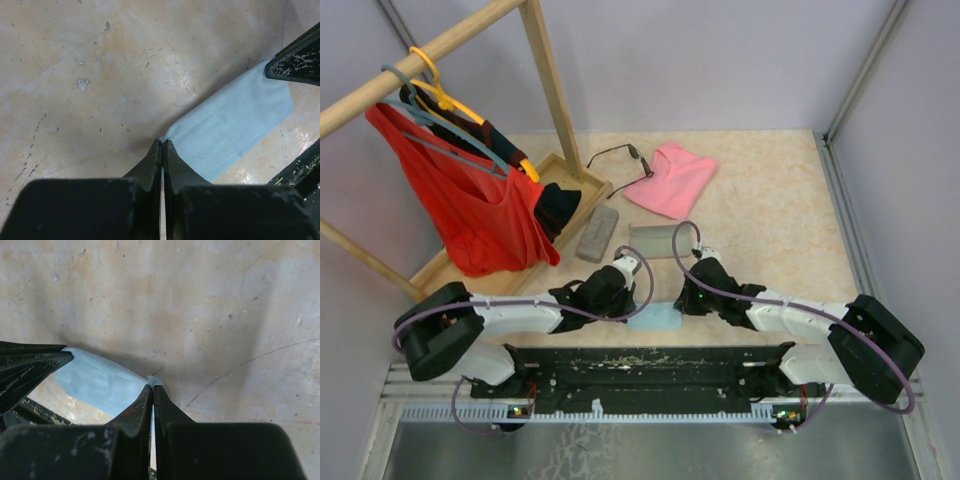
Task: Organize the sunglasses
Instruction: Pick up the glasses cleaning cloth from the center of the board, then place the glasses cleaning cloth in the sunglasses case.
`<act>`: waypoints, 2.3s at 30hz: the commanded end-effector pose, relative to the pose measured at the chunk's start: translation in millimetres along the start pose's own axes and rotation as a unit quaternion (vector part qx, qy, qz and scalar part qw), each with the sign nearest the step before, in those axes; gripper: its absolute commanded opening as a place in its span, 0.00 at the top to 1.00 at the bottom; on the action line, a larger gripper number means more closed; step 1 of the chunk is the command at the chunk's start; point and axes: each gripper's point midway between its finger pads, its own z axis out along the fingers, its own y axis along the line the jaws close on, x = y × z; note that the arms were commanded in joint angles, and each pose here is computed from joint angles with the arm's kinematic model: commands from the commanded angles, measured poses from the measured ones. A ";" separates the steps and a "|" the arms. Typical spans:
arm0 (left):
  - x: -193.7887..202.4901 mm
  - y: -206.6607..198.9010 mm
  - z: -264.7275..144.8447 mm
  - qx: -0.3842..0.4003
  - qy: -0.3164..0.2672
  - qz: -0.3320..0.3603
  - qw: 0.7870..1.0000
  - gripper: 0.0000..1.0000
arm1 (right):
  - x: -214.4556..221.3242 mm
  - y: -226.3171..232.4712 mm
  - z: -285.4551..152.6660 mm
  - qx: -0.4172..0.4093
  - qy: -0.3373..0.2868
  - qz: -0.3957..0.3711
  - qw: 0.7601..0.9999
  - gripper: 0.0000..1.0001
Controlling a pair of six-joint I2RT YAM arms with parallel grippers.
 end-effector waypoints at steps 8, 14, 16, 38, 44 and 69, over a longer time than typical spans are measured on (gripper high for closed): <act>-49.6 8.5 18.1 -0.027 -0.048 -0.001 0.998 0.99 | -76.2 17.8 -1.5 0.011 -0.114 -0.021 0.993 1.00; -85.1 17.3 28.4 -0.044 -0.076 0.008 0.996 0.99 | -112.2 21.9 -2.1 0.026 -0.148 -0.042 0.988 1.00; -96.0 21.3 32.8 -0.050 -0.084 0.011 0.995 0.99 | -120.8 20.7 -0.7 0.030 -0.155 -0.045 0.986 1.00; -156.1 61.2 66.1 -0.114 -0.128 0.038 0.984 0.99 | -179.2 3.5 27.7 0.026 -0.177 -0.040 0.983 1.00; -163.7 65.3 70.5 -0.122 -0.135 0.045 0.982 0.99 | -188.2 3.5 31.3 0.025 -0.184 -0.039 0.982 1.00; -170.2 77.3 80.2 -0.128 -0.143 0.030 0.981 0.99 | -204.8 -1.7 42.5 0.036 -0.192 -0.038 0.980 1.00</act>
